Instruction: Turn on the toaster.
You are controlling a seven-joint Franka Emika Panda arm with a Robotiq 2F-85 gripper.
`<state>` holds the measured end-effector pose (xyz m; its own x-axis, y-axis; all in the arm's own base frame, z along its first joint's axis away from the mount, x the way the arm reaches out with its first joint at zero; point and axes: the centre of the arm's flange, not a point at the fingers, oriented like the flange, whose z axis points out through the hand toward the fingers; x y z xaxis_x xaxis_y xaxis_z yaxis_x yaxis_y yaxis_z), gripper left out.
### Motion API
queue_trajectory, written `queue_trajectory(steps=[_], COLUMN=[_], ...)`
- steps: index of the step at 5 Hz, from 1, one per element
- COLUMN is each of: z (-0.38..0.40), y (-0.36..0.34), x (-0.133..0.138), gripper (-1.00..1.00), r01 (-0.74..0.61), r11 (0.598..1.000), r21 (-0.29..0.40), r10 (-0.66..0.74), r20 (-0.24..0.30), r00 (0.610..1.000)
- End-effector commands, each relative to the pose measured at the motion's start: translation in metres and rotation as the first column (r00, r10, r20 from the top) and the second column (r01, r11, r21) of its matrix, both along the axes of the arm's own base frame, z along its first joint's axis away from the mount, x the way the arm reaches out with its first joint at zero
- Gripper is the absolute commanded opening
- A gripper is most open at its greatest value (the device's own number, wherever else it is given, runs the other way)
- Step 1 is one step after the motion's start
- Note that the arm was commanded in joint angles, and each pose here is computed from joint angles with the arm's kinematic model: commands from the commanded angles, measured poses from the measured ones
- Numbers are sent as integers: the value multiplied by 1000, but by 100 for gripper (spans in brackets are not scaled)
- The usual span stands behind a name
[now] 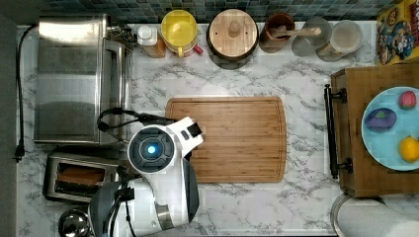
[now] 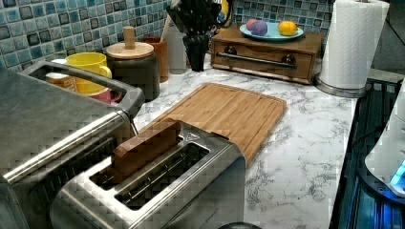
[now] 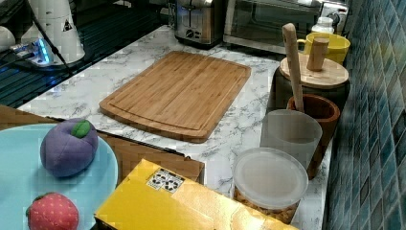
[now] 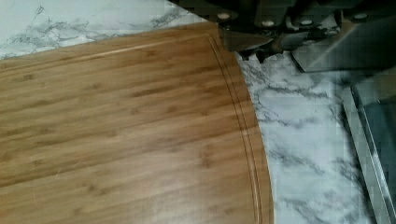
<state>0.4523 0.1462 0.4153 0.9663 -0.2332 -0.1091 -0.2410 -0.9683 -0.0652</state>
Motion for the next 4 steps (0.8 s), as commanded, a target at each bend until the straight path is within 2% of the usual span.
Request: queue_trajectory(steps=[1,3,4], z=[-4,-22,-27], y=[57,77,80], x=[-67,-80,-84], gripper=[-100,-100,-100], r01=[-240,-274,-230], r11=[965,957,970], r21=[103,91,83], r10=[235,273,230], r20=[62,30,9], r00=[970,962,973])
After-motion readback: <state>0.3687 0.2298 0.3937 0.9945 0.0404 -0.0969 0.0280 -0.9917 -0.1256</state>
